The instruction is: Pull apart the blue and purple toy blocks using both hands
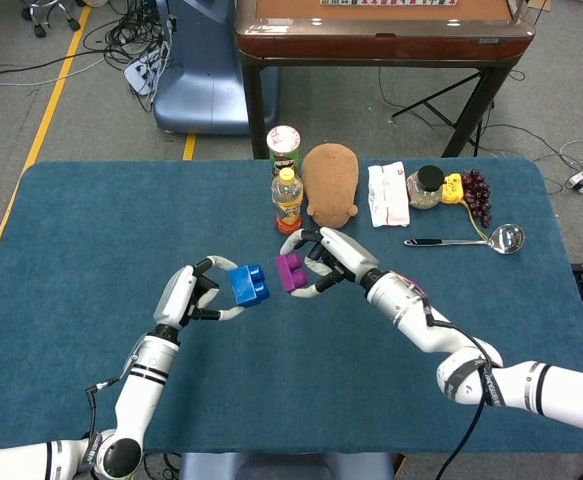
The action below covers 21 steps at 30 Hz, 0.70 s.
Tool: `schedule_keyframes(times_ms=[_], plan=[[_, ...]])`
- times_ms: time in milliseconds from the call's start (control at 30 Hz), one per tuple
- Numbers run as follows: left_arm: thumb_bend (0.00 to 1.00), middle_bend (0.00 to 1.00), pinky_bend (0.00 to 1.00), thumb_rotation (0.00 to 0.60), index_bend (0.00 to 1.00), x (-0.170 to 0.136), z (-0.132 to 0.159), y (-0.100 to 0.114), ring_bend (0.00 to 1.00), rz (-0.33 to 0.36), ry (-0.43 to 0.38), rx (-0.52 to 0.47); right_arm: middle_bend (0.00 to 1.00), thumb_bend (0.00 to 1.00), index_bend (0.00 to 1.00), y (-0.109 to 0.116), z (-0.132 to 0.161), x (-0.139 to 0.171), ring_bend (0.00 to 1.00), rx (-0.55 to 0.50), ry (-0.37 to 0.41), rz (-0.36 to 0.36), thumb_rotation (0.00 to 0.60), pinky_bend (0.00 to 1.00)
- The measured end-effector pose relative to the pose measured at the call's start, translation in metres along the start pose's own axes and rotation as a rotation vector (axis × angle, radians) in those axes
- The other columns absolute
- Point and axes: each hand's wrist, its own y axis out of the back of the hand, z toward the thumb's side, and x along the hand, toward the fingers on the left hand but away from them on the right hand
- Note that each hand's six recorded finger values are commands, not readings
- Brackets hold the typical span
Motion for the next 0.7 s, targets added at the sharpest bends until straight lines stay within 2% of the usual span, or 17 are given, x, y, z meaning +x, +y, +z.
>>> schedule_keyframes(times_ms=[133,233,400,433,467,533,600,633,700], plan=[[0.00,1.00,1.00,0.600,0.64,-0.005,-0.015,0.000,1.00,-0.026,0.027,0.075,1.00,0.00,0.68,0.003,-0.010,0.006,1.00,0.073,-0.022,-0.004,0.600,1.00],[0.00,1.00,1.00,0.600,0.64,-0.010,-0.028,-0.004,1.00,-0.069,0.053,0.135,1.00,0.00,0.68,0.003,-0.020,0.011,1.00,0.171,-0.046,0.001,0.600,1.00],[0.01,1.00,1.00,0.600,0.63,-0.020,-0.056,-0.017,1.00,-0.168,0.102,0.255,1.00,0.00,0.68,0.001,-0.041,0.018,1.00,0.410,-0.093,0.015,0.600,1.00],[0.01,1.00,1.00,0.600,0.63,-0.021,-0.062,-0.021,1.00,-0.189,0.111,0.282,1.00,0.00,0.65,0.001,-0.045,0.019,1.00,0.454,-0.103,0.016,0.600,1.00],[0.01,1.00,1.00,0.600,0.62,-0.022,-0.066,-0.023,1.00,-0.203,0.116,0.299,1.00,0.00,0.62,0.000,-0.050,0.020,1.00,0.510,-0.118,0.018,0.600,1.00],[0.01,1.00,1.00,0.600,0.50,-0.023,-0.071,-0.028,1.00,-0.232,0.121,0.330,1.00,0.00,0.43,-0.002,-0.058,0.021,0.99,0.586,-0.143,0.022,0.600,1.00],[0.01,1.00,1.00,0.600,0.26,-0.024,-0.074,-0.031,1.00,-0.250,0.122,0.361,0.99,0.00,0.11,-0.003,-0.069,0.023,0.94,0.659,-0.181,0.030,0.600,0.99],[0.01,1.00,1.00,0.600,0.15,-0.024,-0.075,-0.032,1.00,-0.260,0.124,0.384,0.98,0.00,0.05,-0.003,-0.073,0.023,0.93,0.685,-0.198,0.032,0.600,0.99],[0.01,1.00,1.00,0.600,0.03,-0.025,-0.078,-0.033,1.00,-0.270,0.129,0.416,0.94,0.00,0.00,-0.002,-0.081,0.024,0.89,0.731,-0.238,0.037,0.600,0.95]])
